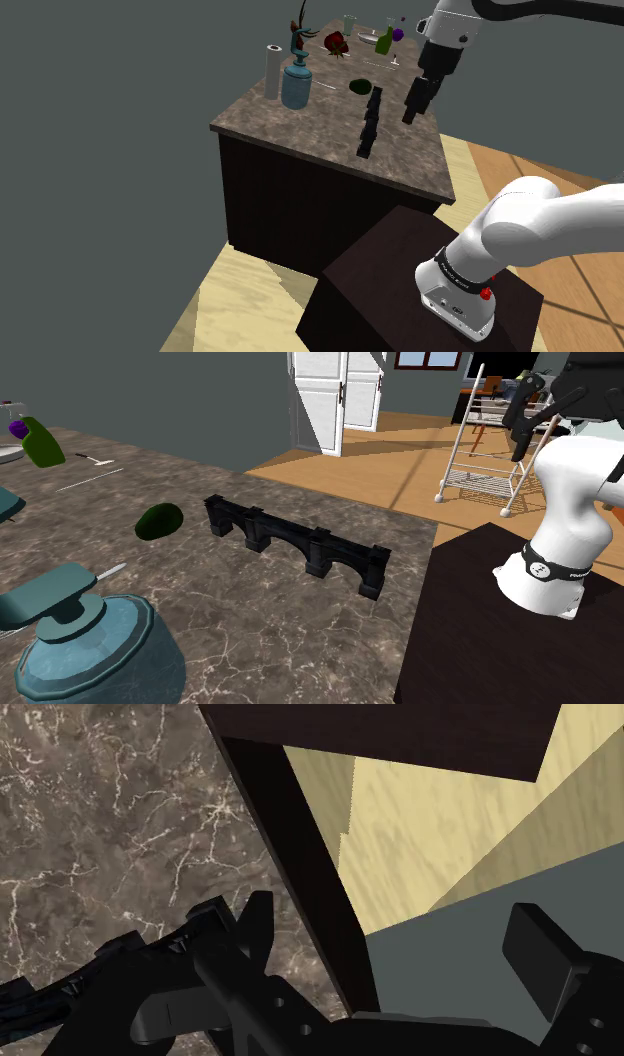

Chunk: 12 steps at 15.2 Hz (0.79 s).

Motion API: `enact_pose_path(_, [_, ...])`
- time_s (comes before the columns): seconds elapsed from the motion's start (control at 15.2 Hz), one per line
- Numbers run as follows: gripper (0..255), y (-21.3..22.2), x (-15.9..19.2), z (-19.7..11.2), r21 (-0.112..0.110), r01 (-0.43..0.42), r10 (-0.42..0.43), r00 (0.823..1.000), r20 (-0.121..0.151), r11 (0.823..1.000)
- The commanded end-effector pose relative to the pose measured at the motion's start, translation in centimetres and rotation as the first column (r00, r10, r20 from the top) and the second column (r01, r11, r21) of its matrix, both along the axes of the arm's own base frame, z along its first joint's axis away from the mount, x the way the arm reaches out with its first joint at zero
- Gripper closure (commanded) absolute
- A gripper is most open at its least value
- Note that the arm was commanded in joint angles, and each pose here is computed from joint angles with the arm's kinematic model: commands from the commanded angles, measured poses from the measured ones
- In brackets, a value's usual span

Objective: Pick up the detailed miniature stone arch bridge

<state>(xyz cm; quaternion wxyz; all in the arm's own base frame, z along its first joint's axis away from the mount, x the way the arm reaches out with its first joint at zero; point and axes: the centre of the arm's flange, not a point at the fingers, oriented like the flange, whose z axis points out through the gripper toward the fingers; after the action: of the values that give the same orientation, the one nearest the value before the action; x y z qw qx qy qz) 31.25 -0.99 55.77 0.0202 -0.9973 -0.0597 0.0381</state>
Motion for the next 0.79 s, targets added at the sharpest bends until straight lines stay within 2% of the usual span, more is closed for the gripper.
enact_pose_path(0.0, [0, 0.0, 0.0, 0.0, 0.0, 0.0, 0.0, 1.0, 0.0, 1.0])
enact_pose_path(0.33, [0, -2.3, 5.7, -2.4, -0.012, 0.165, -0.165, 0.986, -0.003, 0.986])
enact_pose_path(0.53, [0, -4.1, 8.9, -3.8, -0.02, 0.261, -0.262, 0.965, -0.004, 0.965])
enact_pose_path(0.73, [0, -6.3, 11.8, -5.3, -0.027, 0.356, -0.356, 0.934, -0.005, 0.934])
